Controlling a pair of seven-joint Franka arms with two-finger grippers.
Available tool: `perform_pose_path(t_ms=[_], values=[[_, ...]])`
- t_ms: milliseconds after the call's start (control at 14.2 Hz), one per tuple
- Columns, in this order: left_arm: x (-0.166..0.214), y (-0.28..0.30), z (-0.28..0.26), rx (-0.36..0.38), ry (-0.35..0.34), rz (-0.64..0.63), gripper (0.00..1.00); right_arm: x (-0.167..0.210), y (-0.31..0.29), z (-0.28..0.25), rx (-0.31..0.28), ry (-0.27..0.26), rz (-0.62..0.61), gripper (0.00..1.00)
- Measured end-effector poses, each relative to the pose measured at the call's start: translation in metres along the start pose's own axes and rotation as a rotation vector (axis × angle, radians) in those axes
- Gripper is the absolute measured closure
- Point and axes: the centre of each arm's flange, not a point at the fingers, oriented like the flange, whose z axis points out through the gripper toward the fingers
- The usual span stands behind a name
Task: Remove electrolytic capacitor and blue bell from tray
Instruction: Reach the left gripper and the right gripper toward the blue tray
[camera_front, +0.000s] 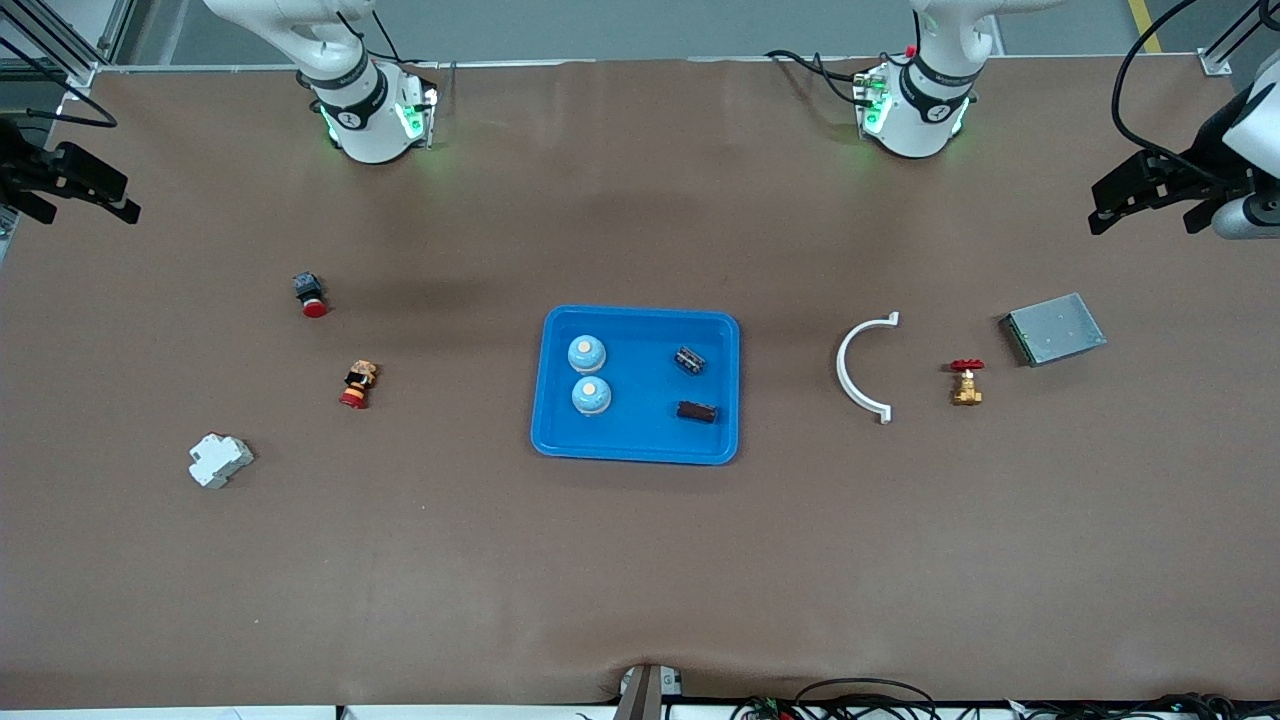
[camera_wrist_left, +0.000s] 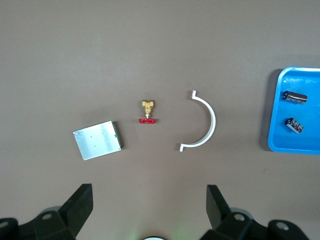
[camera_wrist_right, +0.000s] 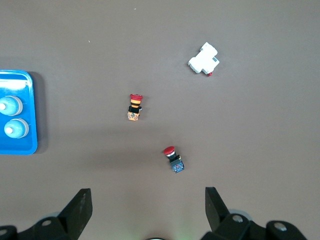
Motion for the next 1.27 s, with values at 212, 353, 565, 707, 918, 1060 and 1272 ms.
perform_pose_path(t_ms=[212, 353, 565, 707, 918, 1060, 1272], values=[[0.0, 0.0, 0.0, 0.0, 0.0, 0.0, 0.0, 0.0, 0.0, 0.0, 0.0, -0.001, 0.0, 0.0], [0.0, -0.001, 0.001, 0.006, -0.001, -0.001, 0.0, 0.0, 0.0, 0.0, 0.0, -0.001, 0.0, 0.0], [0.008, 0.001, 0.016, 0.025, -0.029, 0.008, 0.0, 0.0, -0.002, -0.003, -0.001, 0.007, -0.003, 0.0], [0.017, 0.017, 0.033, 0.025, -0.056, 0.035, 0.0, 0.001, -0.009, -0.006, -0.002, 0.015, -0.016, 0.0], [0.027, 0.048, 0.063, 0.027, -0.108, 0.048, 0.0, 0.002, -0.033, -0.011, -0.004, 0.025, -0.065, 0.0], [0.032, 0.073, 0.08, 0.032, -0.132, 0.013, 0.0, 0.002, -0.057, -0.016, -0.004, 0.036, -0.076, 0.0], [0.032, 0.118, 0.097, 0.039, -0.14, -0.052, 0.0, -0.003, -0.105, -0.019, 0.001, 0.041, -0.004, 0.0]])
